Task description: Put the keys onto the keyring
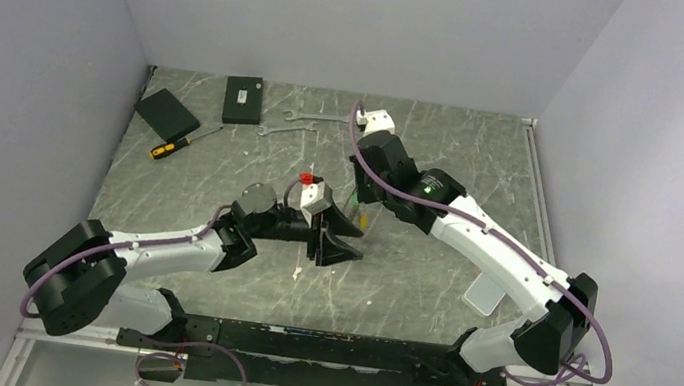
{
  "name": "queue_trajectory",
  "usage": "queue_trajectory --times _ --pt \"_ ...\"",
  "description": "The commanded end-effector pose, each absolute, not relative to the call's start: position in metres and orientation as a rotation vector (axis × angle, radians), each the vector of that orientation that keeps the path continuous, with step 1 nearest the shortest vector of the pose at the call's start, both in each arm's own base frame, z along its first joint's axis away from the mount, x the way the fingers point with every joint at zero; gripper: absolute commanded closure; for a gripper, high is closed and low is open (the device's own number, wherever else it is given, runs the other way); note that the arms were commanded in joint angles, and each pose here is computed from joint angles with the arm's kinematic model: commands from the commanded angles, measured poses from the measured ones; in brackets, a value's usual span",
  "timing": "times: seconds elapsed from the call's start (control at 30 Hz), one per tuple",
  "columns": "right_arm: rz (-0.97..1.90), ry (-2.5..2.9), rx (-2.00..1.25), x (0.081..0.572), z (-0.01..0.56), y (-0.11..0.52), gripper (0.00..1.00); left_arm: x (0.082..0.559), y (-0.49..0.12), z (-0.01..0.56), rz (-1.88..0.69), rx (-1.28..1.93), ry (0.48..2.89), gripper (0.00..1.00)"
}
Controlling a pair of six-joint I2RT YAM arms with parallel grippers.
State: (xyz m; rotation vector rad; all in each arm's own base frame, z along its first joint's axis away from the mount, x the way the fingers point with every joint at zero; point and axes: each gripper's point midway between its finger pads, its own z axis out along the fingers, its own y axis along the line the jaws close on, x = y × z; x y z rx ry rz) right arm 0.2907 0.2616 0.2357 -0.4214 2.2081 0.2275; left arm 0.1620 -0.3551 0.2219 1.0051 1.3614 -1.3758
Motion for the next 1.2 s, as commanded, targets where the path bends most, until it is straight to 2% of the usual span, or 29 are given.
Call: queue_trajectory --times 0.0,0.1,0.37,0.6,0.83,0.93,1.17 --pt "0.321 2.128 -0.352 0.294 0.275 0.267 1.00 0.192 -0.363 0.229 -1.248 0.938 1.392 0.43" --pt "0.359 2.108 -0.345 0.289 0.284 0.265 1.00 0.222 -0.358 0.212 -1.101 0.841 1.485 0.38" --pt "0.515 2.050 -0.413 0.269 0.299 0.267 1.00 0.248 -0.354 0.202 -0.958 0.797 1.487 0.39" --pt "0.655 2.070 -0.486 0.254 0.289 0.280 1.00 0.242 -0.343 0.213 -0.913 0.819 1.375 0.31" --pt "0.751 2.086 -0.519 0.247 0.280 0.290 1.00 0.227 -0.333 0.228 -0.908 0.872 1.260 0.28" --pt "0.783 2.093 -0.529 0.246 0.276 0.293 1.00 0.222 -0.327 0.233 -0.914 0.864 1.229 0.31" --pt "0.826 2.102 -0.520 0.248 0.269 0.299 1.00 0.217 -0.322 0.232 -0.921 0.870 1.229 0.45"
